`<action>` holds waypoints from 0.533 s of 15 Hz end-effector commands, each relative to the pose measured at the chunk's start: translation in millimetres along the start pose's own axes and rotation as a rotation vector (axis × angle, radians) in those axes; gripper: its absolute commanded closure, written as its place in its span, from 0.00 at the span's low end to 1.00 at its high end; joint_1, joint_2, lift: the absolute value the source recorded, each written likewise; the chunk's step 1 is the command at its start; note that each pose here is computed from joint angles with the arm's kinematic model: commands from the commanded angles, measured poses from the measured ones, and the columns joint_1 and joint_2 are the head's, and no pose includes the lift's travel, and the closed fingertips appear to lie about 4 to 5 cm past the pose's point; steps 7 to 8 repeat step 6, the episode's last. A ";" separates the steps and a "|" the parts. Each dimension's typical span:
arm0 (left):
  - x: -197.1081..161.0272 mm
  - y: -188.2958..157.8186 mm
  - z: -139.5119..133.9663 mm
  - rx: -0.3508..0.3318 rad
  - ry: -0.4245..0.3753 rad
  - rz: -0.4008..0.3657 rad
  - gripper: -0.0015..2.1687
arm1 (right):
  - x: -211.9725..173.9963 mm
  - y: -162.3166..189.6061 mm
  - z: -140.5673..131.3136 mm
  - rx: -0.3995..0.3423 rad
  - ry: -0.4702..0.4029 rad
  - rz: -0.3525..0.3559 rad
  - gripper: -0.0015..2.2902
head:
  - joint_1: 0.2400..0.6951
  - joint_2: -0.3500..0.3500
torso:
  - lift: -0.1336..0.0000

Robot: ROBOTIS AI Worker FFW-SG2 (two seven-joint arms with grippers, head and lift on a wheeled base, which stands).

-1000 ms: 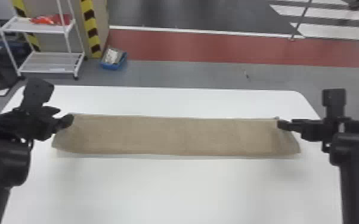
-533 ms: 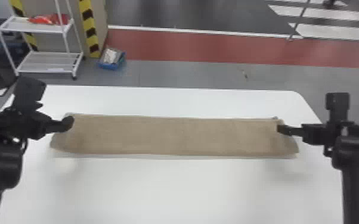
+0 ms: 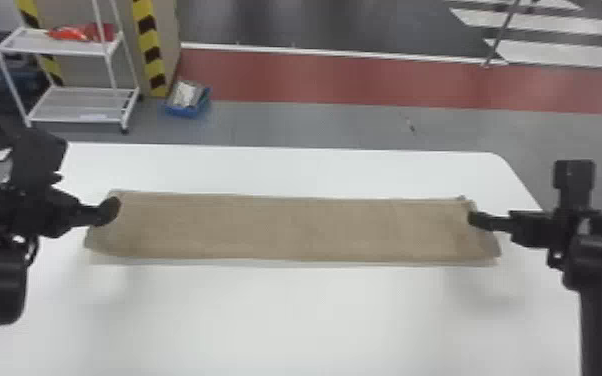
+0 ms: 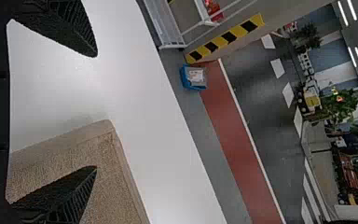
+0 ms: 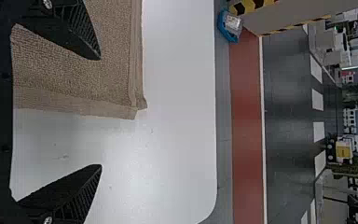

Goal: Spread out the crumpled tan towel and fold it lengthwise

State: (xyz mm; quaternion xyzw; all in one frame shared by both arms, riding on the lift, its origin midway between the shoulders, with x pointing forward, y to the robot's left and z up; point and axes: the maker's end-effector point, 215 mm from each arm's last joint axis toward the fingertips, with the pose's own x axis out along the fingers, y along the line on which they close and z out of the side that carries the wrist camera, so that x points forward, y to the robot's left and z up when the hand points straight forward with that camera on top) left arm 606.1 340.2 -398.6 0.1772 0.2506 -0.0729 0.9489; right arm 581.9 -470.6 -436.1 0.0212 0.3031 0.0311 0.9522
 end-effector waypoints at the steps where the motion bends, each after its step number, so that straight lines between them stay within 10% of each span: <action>1: -3.6 -0.8 0.3 -0.002 -0.002 -0.003 0.01 | -0.9 0.6 -2.8 0.013 0.004 0.004 0.03 | 1.00 0.33 | 0.07; 8: -6.0 -2.3 -3.2 -0.010 0.010 -0.016 0.01 | -8.2 -1.0 -3.1 0.031 0.006 0.000 0.03 | 1.00 0.33 | 0.07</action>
